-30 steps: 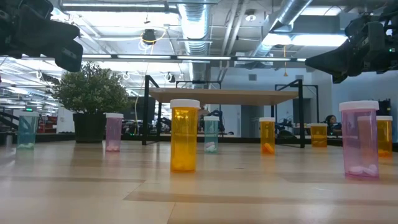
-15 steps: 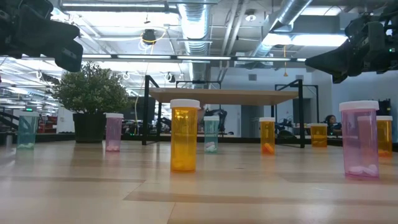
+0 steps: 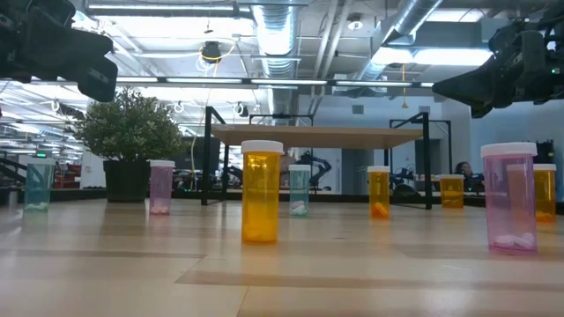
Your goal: Pick and place medicine bottles onto shelf by color
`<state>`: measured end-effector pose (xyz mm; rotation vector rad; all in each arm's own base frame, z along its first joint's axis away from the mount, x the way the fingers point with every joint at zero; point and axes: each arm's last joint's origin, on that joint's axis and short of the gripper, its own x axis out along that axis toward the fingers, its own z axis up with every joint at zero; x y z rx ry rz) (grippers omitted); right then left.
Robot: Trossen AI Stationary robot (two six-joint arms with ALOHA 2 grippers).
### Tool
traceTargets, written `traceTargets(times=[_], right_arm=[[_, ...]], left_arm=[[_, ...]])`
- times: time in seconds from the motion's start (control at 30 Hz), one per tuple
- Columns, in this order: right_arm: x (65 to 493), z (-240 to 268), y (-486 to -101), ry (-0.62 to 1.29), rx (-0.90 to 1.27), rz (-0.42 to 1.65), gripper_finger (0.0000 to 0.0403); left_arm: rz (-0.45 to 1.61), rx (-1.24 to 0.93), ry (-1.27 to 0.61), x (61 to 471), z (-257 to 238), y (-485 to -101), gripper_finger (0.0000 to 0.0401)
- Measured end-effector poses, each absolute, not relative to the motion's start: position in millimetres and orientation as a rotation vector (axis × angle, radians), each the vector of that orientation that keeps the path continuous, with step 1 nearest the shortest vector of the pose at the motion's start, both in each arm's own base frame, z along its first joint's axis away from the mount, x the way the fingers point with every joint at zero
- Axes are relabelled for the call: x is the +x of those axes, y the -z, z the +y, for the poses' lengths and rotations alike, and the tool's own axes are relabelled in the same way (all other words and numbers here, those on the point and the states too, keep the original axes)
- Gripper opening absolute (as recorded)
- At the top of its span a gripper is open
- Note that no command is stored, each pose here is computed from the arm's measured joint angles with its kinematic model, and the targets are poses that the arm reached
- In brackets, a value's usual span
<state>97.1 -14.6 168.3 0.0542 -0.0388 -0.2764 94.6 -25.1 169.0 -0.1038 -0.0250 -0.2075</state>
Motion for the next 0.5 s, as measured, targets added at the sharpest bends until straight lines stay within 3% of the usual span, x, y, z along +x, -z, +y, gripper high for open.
traceTargets(times=[0.5], right_arm=[[97.1,-14.6,-168.3,0.276,0.054,-0.038,0.0033]], left_arm=[[-0.022,-0.174,0.192,94.7,-24.6,-169.2,0.0000]])
